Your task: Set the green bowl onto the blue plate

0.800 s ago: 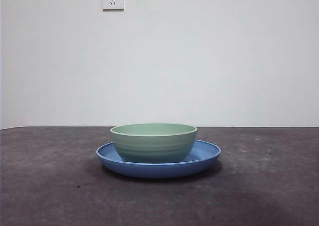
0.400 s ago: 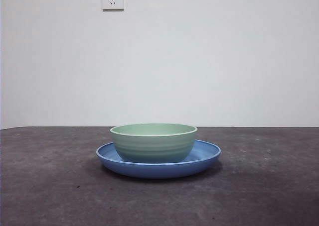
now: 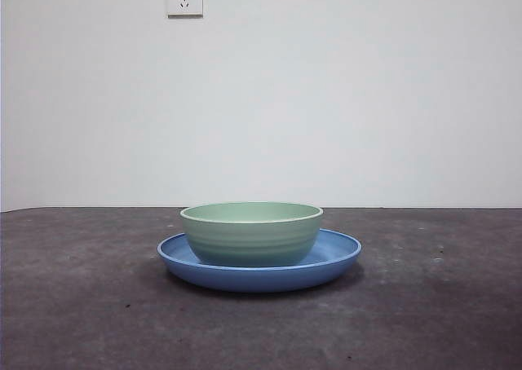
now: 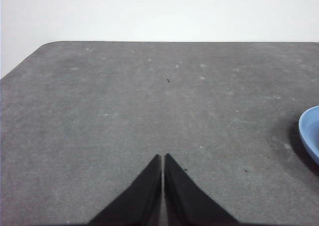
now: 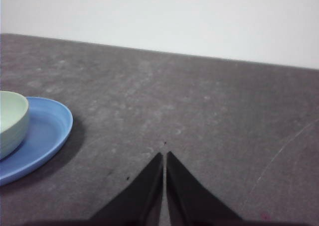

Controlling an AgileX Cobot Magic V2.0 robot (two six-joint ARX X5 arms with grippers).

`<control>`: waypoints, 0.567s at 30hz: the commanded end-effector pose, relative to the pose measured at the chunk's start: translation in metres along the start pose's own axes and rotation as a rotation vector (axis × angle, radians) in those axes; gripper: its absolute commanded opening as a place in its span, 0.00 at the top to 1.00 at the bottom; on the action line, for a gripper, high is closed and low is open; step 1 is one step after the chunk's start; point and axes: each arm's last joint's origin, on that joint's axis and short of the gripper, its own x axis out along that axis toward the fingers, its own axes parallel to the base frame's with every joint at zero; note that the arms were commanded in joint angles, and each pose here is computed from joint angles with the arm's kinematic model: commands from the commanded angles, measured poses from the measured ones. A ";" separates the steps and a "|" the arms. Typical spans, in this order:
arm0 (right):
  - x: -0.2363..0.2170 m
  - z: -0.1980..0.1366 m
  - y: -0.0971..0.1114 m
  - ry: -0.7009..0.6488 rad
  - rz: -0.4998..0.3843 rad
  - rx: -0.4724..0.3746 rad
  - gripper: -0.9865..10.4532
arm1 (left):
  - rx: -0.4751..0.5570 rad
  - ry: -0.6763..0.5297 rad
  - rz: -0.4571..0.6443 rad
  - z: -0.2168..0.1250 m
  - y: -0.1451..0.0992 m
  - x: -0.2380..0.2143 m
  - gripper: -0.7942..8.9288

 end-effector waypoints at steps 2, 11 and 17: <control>0.000 -0.002 0.000 0.007 -0.005 0.020 0.91 | -0.006 0.026 0.004 -0.007 0.000 0.002 0.91; 0.000 -0.007 -0.001 0.052 -0.022 0.039 0.91 | -0.007 0.026 0.004 -0.007 0.000 0.002 0.91; 0.000 -0.006 -0.001 0.049 -0.023 0.037 0.91 | -0.006 0.026 0.004 -0.007 0.000 0.002 0.91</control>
